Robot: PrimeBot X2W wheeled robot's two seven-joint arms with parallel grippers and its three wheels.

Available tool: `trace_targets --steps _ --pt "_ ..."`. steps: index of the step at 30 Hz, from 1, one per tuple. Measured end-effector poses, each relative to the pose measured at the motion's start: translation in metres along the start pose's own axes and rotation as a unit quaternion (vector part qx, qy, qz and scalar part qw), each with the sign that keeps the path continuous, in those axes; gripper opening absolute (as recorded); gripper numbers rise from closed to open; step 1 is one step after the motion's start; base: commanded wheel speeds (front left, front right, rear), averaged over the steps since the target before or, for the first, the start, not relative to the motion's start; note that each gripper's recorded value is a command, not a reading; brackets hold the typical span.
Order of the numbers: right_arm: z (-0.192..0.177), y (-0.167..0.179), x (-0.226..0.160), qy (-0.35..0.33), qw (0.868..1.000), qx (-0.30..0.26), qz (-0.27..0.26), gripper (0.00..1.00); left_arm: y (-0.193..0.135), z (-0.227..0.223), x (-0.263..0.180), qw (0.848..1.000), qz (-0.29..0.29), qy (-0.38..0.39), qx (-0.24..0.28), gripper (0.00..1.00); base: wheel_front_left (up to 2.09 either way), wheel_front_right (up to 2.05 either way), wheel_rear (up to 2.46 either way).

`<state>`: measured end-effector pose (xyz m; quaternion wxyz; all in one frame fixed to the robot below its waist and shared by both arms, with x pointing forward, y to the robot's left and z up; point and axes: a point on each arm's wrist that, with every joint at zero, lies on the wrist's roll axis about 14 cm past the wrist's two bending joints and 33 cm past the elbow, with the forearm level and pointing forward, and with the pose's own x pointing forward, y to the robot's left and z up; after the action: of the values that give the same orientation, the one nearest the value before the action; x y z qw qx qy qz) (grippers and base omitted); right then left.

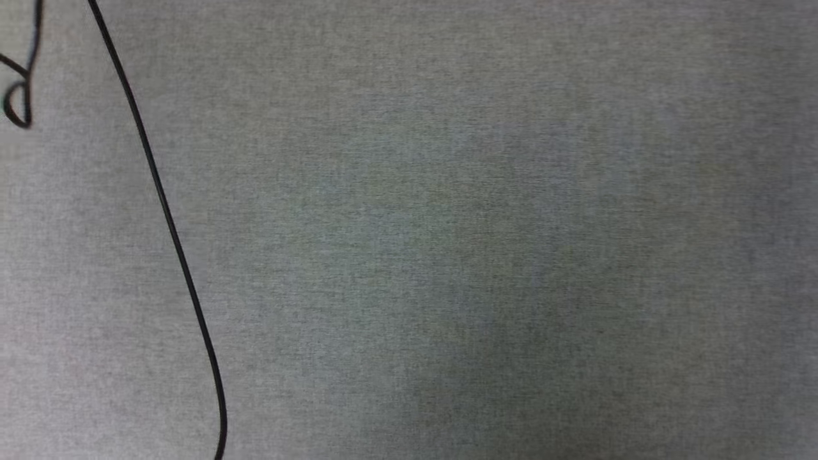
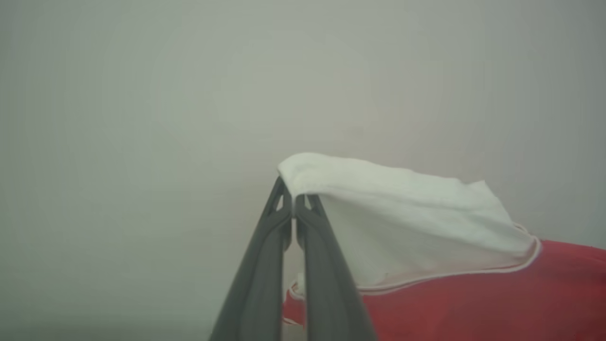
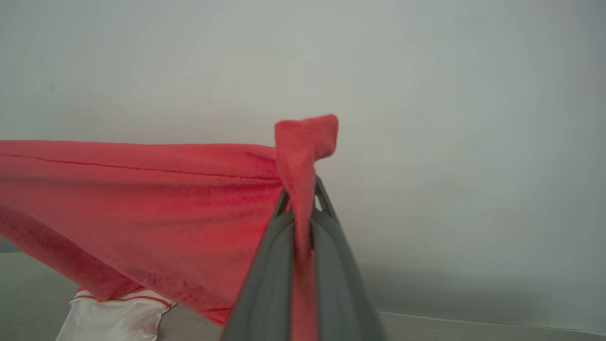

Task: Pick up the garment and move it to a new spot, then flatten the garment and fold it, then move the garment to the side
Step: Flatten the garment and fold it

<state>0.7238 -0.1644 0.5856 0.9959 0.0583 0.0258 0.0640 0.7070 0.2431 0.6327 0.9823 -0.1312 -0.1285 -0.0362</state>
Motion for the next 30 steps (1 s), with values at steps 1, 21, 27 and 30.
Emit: trace_targets --steps 1,21,27,30 --pt "-0.008 0.002 0.002 0.007 1.000 0.003 0.004 0.00 0.004 -0.010 -0.003 1.000 0.004 0.014 -0.001 0.00 0.00 0.00 0.00" --pt "-0.116 0.009 -0.116 0.151 0.988 -0.017 0.034 0.00 0.031 -0.083 -0.168 0.981 0.058 0.181 -0.046 0.00 0.00 0.00 0.00" --pt "-0.136 0.012 -0.176 0.170 0.985 -0.001 0.040 0.00 0.035 -0.083 -0.238 0.975 0.071 0.205 -0.051 0.00 0.00 0.00 0.00" --pt "-0.145 0.007 -0.208 0.181 0.983 0.008 0.036 0.00 0.032 -0.085 -0.274 0.972 0.082 0.212 -0.060 0.00 0.00 0.00 0.00"
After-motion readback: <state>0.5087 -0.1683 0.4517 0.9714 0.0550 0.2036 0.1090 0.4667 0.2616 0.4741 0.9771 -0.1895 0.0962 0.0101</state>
